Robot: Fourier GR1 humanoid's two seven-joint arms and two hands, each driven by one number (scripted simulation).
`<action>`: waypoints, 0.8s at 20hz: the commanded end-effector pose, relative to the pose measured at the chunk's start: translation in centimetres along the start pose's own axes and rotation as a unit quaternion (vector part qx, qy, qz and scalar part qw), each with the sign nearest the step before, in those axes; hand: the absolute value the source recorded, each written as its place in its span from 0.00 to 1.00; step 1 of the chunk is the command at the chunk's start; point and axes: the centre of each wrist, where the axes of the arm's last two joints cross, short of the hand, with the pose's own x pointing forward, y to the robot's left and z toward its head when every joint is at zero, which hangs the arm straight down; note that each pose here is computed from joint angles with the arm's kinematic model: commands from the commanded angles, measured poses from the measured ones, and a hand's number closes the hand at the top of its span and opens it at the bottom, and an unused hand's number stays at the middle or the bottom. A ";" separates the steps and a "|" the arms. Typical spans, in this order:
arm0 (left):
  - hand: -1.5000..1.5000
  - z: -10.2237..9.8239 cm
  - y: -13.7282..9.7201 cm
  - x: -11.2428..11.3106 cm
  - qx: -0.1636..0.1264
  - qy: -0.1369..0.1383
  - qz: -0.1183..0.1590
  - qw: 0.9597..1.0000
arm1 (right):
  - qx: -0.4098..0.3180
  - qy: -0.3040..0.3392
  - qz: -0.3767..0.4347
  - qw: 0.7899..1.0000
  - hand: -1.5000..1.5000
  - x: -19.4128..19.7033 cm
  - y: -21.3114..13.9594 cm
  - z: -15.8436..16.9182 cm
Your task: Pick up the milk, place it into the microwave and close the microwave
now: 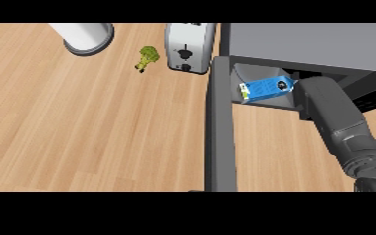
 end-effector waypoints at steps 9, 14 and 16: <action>0.00 -1.0 0.5 -0.1 -0.015 0.002 -0.003 1.000 | -0.045 -0.003 0.034 0.998 1.00 0.4 -2.4 -1.2; 0.00 -1.4 1.0 -0.3 -0.010 0.003 -0.006 1.000 | -0.053 -0.009 0.029 0.998 1.00 1.1 -2.9 -2.0; 0.00 -1.6 0.8 -0.3 -0.015 0.006 -0.010 1.000 | -0.057 -0.007 0.031 0.998 1.00 0.9 -3.9 -2.1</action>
